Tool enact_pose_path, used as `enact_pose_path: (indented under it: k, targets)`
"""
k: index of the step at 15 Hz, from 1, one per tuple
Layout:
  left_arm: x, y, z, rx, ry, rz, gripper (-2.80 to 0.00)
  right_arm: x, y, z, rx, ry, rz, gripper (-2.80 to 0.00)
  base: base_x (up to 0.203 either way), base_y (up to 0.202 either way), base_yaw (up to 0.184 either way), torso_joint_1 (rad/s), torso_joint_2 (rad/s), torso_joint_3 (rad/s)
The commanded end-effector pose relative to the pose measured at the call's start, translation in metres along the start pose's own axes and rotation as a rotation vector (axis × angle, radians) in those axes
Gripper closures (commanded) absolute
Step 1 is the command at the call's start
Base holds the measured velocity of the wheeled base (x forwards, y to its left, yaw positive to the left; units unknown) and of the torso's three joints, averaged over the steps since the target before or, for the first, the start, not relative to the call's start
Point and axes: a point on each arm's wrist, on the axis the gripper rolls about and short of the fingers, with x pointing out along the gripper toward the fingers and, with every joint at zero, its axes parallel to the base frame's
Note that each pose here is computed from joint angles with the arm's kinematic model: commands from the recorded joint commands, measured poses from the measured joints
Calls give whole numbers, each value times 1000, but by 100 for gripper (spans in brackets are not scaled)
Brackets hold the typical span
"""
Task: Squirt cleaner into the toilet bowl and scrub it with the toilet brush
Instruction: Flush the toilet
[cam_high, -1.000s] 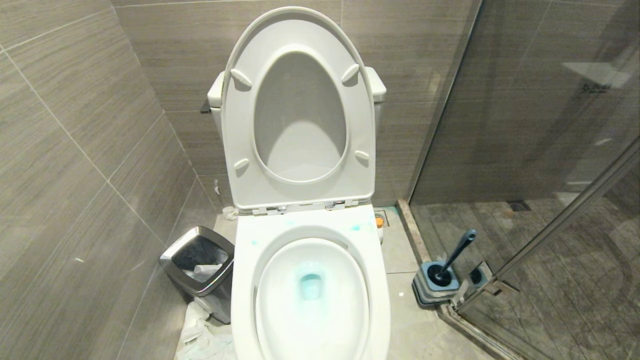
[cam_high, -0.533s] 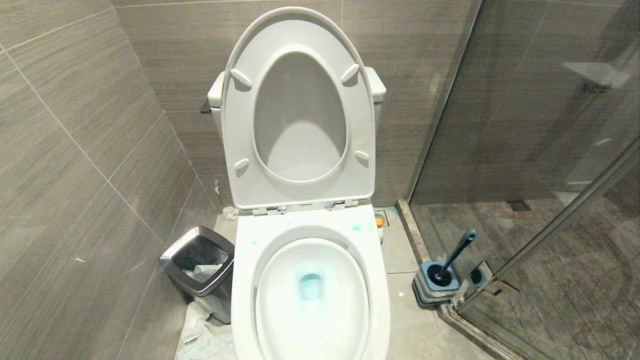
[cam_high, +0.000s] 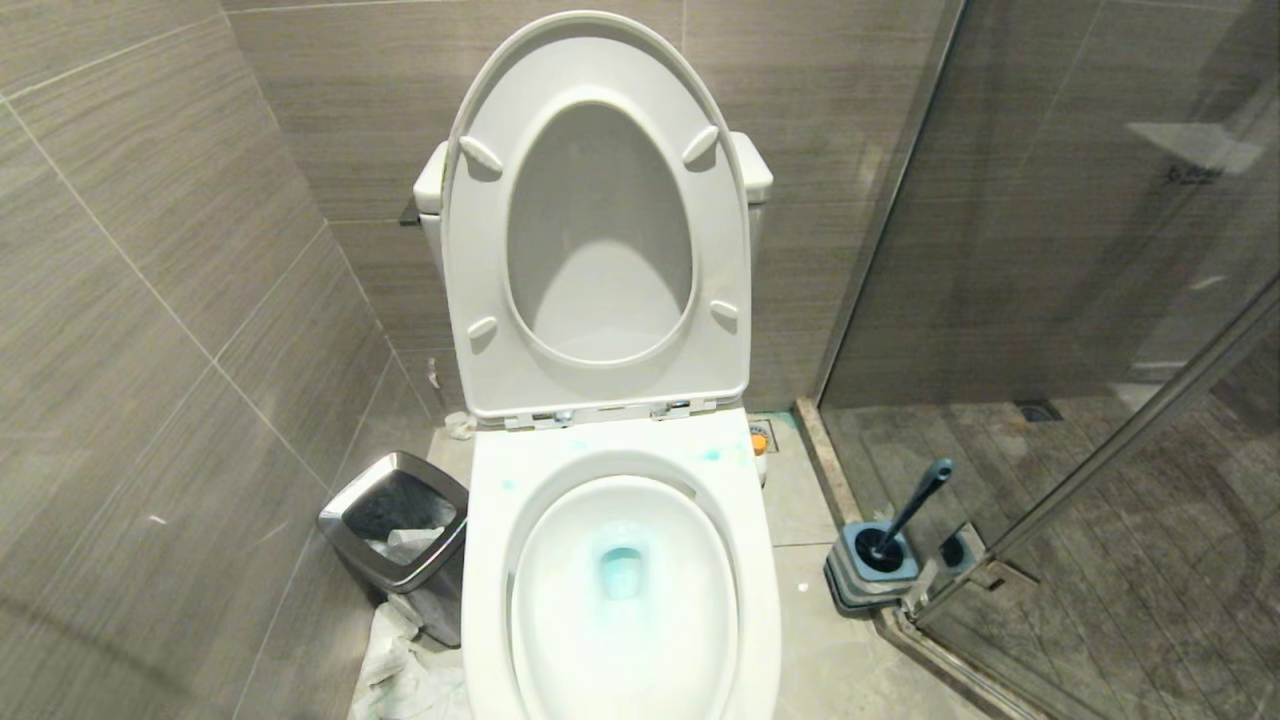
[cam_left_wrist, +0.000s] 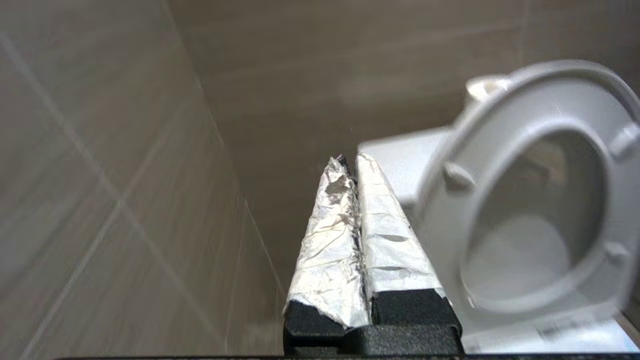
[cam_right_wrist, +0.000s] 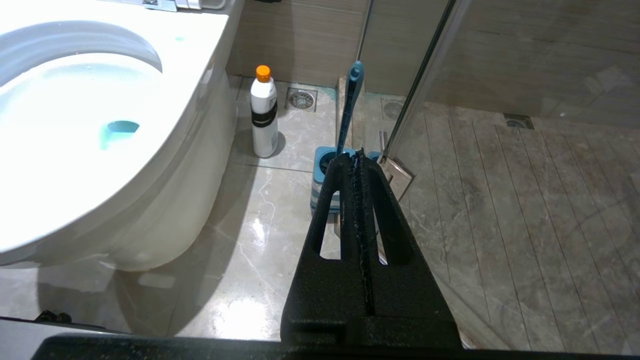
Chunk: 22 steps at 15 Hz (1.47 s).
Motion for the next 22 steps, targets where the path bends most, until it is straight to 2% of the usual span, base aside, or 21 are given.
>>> enact_pose_path:
  k: [1,2,4,6,7,9,12,16,22]
  targets:
    - [96,5,-53,8,23,25,0,0,0,0,-1,1,1,0,0,0,0,0,0,0]
    - [120,11,-55,15,-36,58,0,0,0,0,-1,1,1,0,0,0,0,0,0,0]
    - [160,20,-73,19,-100,111,0,0,0,0,-1,1,1,0,0,0,0,0,0,0]
    - [186,29,-99,-9,-107,140,0,0,0,0,-1,1,1,0,0,0,0,0,0,0]
    - [194,34,-114,-51,-94,151,0,0,0,0,-1,1,1,0,0,0,0,0,0,0]
    - [206,40,-143,-84,-52,164,0,0,0,0,-1,2,0,0,0,0,0,0,0,0]
    - [218,28,-171,-114,-26,139,0,0,0,0,-1,1,1,0,0,0,0,0,0,0]
    - [229,-2,-189,-166,-66,78,0,0,0,0,-1,1,1,0,0,0,0,0,0,0]
    - [236,-12,-218,-174,-15,53,0,0,0,0,-1,1,1,0,0,0,0,0,0,0]
